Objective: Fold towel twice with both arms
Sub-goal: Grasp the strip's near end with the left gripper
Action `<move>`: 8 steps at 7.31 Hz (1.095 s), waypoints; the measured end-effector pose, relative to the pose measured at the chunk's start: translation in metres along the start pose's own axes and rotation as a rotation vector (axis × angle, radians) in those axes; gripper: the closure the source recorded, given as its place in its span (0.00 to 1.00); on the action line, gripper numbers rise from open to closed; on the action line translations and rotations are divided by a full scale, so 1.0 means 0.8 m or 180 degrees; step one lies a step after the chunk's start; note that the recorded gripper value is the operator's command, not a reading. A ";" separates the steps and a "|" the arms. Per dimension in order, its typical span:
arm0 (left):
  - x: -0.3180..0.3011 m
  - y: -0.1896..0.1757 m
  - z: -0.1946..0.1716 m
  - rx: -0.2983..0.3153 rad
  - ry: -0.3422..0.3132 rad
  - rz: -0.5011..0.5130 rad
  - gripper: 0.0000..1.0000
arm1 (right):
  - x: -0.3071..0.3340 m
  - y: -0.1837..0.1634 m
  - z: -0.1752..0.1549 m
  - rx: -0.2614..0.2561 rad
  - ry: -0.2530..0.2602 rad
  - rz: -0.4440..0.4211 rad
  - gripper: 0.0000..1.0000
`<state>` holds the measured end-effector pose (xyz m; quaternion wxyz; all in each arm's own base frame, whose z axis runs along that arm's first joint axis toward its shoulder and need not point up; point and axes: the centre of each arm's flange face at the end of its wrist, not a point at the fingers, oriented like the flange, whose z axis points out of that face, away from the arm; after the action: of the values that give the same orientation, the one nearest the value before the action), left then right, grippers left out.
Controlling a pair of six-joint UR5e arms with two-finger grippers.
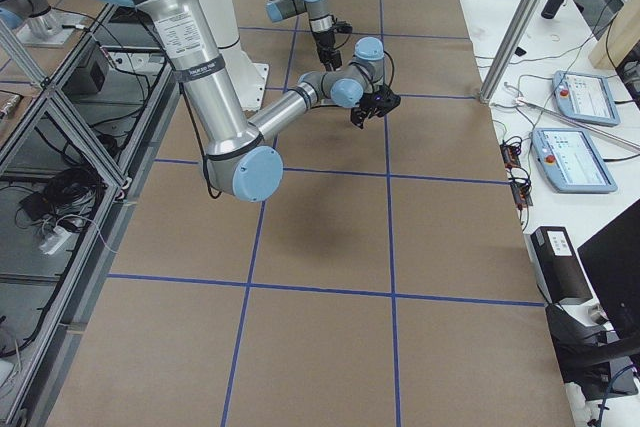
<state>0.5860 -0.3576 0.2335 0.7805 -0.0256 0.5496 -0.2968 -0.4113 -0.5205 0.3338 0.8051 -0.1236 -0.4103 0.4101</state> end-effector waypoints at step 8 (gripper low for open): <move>0.000 0.024 0.020 -0.0053 -0.0075 0.0031 0.54 | 0.009 -0.020 -0.002 -0.0030 0.0046 -0.0094 0.01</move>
<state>0.6084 -0.3465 0.2333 0.7882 -0.0329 0.5429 -0.2881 -0.3987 -0.5250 0.3454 0.8134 -0.1242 -0.4082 0.3953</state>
